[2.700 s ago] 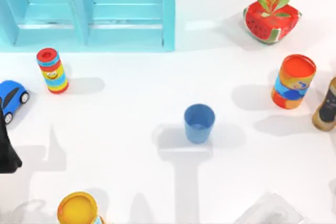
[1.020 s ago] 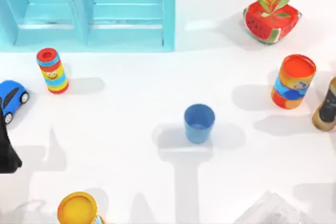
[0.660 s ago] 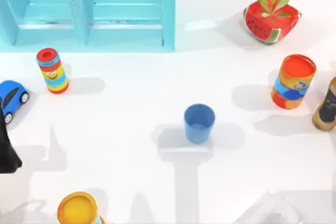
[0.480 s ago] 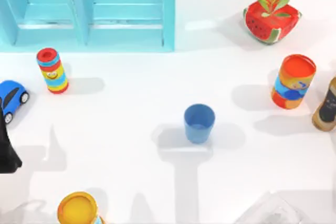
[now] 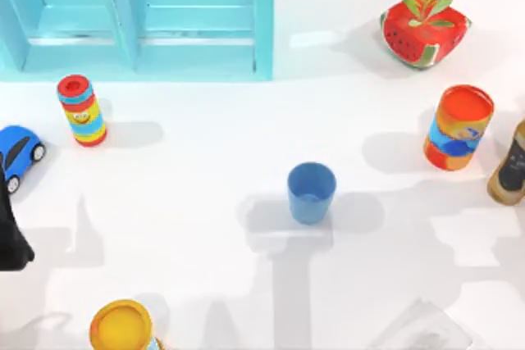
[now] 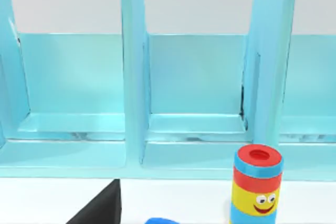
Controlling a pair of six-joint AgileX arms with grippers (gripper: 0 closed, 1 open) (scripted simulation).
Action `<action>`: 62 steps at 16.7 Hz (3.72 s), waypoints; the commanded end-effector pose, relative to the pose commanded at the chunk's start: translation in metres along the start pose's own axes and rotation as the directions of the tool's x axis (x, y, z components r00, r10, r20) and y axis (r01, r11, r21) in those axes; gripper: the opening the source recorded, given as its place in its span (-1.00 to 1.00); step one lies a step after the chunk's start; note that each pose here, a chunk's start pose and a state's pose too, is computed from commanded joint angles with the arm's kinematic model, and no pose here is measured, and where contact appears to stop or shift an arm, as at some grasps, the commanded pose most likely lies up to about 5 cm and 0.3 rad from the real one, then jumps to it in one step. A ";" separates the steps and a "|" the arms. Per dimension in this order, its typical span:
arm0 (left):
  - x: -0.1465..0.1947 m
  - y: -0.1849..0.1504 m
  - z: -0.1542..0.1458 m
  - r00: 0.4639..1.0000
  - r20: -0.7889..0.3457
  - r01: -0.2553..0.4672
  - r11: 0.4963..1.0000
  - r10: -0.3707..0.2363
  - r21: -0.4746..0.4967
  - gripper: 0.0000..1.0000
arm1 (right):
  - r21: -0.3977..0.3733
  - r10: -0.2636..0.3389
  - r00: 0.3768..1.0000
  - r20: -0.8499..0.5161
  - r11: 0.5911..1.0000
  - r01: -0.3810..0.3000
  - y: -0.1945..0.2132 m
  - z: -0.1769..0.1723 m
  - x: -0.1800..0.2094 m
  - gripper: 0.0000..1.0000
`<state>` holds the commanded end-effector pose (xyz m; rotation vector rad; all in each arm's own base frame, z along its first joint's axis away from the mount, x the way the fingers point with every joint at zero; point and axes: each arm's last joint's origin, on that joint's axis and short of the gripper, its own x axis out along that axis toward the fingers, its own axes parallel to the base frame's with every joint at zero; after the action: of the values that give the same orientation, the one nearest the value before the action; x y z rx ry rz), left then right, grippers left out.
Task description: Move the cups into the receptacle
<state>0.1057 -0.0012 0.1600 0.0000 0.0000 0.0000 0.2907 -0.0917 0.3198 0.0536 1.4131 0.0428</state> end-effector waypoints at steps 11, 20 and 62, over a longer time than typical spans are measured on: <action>0.000 0.000 0.000 1.000 0.000 0.000 1.000 0.000 0.000 1.00 | 0.011 -0.046 0.988 -0.146 0.999 0.048 0.307 0.045 0.098 1.00; 0.000 0.000 0.000 1.000 0.000 0.000 1.000 0.000 0.000 1.00 | 0.000 -0.062 0.985 -0.159 0.998 0.063 0.336 0.035 0.113 1.00; 0.000 0.000 0.000 1.000 0.000 0.000 1.000 0.000 0.000 1.00 | 0.004 -0.062 0.986 -0.156 0.998 0.064 0.293 0.033 0.170 -1.00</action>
<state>0.1057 -0.0012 0.1600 0.0000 0.0000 0.0000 0.3507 0.2108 0.1760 0.0133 1.5705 -0.0121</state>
